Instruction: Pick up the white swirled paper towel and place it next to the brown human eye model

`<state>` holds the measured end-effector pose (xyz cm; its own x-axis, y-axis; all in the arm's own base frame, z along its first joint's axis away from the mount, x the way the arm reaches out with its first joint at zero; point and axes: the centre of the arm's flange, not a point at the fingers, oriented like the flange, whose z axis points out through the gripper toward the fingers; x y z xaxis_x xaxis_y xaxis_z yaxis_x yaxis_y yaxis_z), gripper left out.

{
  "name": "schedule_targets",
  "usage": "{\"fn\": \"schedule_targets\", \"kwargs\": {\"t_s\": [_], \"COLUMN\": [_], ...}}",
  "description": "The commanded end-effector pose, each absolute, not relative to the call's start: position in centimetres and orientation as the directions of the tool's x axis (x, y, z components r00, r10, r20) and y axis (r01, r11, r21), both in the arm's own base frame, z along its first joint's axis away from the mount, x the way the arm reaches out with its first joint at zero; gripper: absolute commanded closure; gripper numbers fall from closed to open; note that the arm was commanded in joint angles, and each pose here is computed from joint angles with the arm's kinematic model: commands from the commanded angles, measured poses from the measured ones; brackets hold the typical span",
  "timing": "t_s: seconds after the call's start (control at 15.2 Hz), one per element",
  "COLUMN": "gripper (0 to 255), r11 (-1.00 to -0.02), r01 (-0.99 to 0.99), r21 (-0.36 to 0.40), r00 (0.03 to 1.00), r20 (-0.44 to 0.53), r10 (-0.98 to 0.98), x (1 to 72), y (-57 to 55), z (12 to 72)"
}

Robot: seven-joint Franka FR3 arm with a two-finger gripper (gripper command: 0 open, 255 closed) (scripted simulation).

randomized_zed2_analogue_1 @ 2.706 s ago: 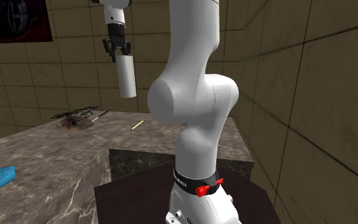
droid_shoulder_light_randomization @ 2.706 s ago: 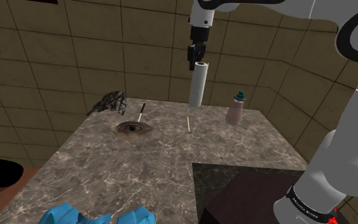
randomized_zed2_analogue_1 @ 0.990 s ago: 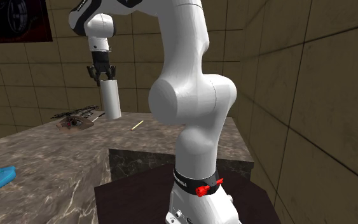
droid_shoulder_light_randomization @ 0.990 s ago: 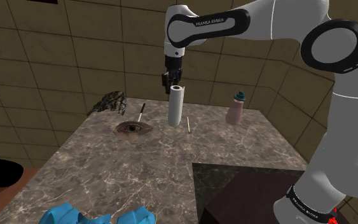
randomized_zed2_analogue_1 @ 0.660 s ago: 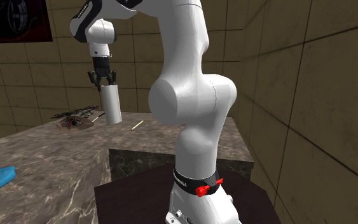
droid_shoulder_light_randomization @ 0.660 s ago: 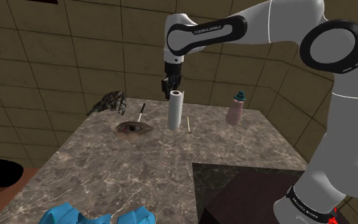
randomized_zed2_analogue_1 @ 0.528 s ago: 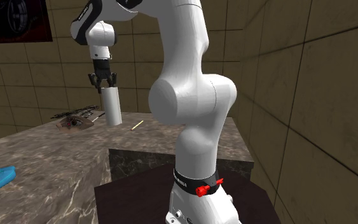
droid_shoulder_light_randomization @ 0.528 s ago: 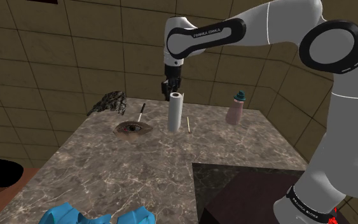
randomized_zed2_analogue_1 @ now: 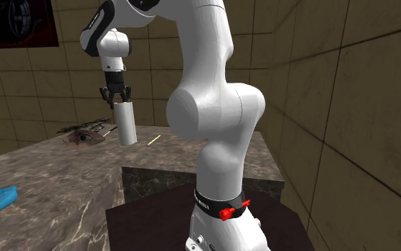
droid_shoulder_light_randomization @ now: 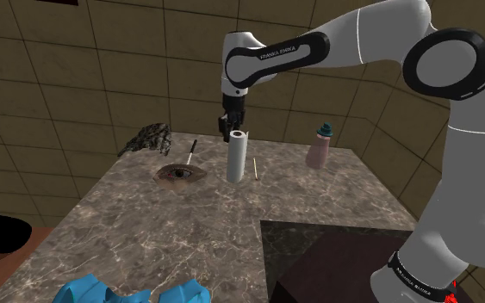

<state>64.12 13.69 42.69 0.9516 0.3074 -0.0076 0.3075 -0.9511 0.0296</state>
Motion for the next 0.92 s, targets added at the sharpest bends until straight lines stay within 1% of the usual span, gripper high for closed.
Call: {"fn": "schedule_targets", "kwargs": {"t_s": [0.0, 0.13, 0.2, 0.53, 0.79, 0.86], "gripper": [255, 255, 0, 0, 0, 0], "r11": [-0.951, -0.951, -0.951, -0.951, -0.951, -0.951], "r01": [0.307, 0.307, 0.307, 0.307, 0.307, 0.307], "r21": [0.030, 0.030, 0.030, 0.030, 0.030, 0.030], "r00": [0.952, 0.952, 0.952, 0.952, 0.952, 0.952], "r20": [-0.007, -0.007, -0.007, -0.007, -0.007, -0.007], "r10": [0.307, 0.307, 0.307, 0.307, 0.307, 0.307], "x": [64.1, 64.1, 64.1, 64.1, 64.1, 64.1], "y": [13.7, 13.7, 13.7, 13.7, 13.8, 13.8], "z": [42.7, 42.7, 42.7, 42.7, 47.7, 47.7]}}
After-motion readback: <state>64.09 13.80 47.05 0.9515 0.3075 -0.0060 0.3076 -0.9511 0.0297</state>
